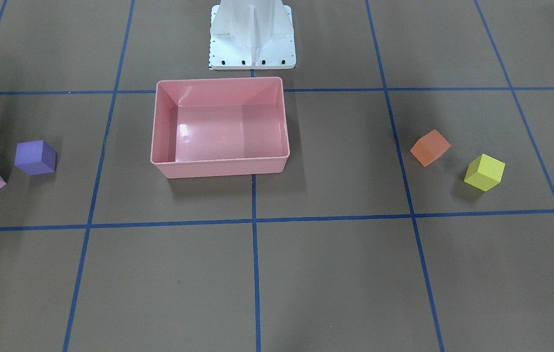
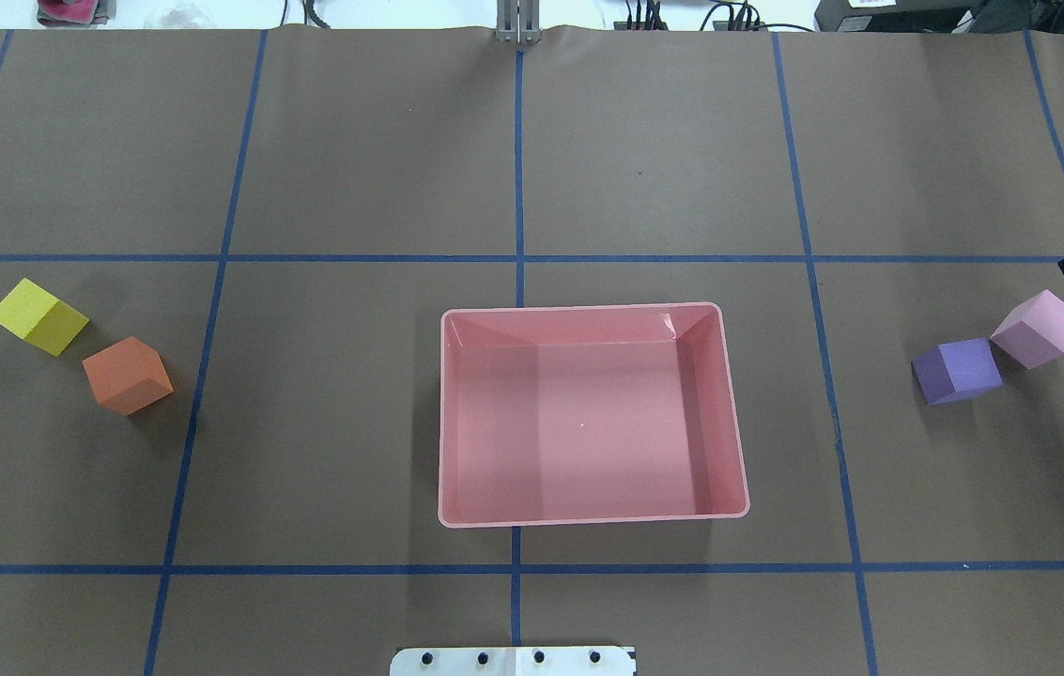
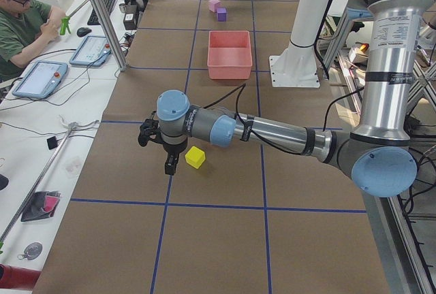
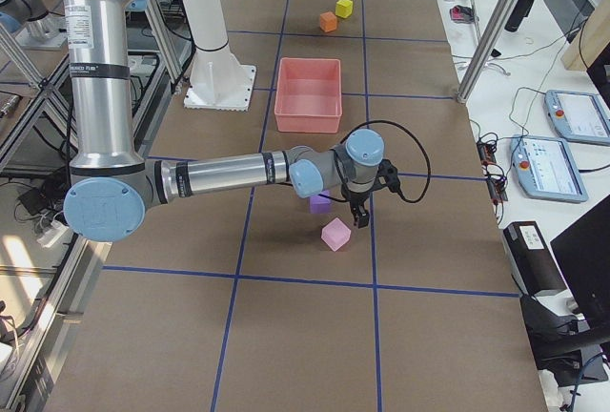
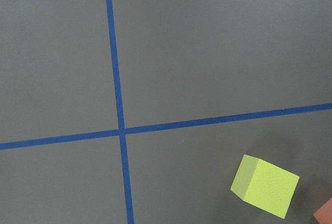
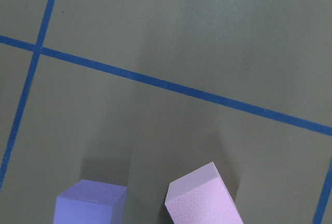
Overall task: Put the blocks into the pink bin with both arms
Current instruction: 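Lower the right gripper onto the light pink cube and close it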
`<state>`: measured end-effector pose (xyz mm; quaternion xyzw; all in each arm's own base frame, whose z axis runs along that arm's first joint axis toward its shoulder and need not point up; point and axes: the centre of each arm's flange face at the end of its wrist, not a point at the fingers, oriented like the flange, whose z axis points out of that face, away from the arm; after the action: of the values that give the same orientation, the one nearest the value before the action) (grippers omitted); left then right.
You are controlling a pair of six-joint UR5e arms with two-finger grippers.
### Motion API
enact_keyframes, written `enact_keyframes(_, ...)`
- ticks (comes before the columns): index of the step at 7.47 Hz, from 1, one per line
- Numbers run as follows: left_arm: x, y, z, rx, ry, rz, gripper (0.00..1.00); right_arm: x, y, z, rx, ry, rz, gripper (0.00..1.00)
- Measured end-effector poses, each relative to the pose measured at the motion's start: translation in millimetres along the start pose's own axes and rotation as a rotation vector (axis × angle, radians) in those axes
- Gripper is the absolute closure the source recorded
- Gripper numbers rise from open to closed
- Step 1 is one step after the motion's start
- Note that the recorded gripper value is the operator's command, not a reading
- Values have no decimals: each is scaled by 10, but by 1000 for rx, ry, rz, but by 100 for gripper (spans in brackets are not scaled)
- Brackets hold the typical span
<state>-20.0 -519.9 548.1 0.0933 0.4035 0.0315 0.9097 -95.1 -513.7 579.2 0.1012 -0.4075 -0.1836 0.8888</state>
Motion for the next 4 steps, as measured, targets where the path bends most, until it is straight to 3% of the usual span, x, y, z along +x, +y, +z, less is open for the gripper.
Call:
enact_keyframes(2, 2, -2, -1, 0, 1, 1, 0, -124, -19, 314, -28, -6, -115, 1)
enact_keyframes(4, -1, -2, 1, 0, 0, 0, 0, -211, -14, 496, -55, 24, -184, 1)
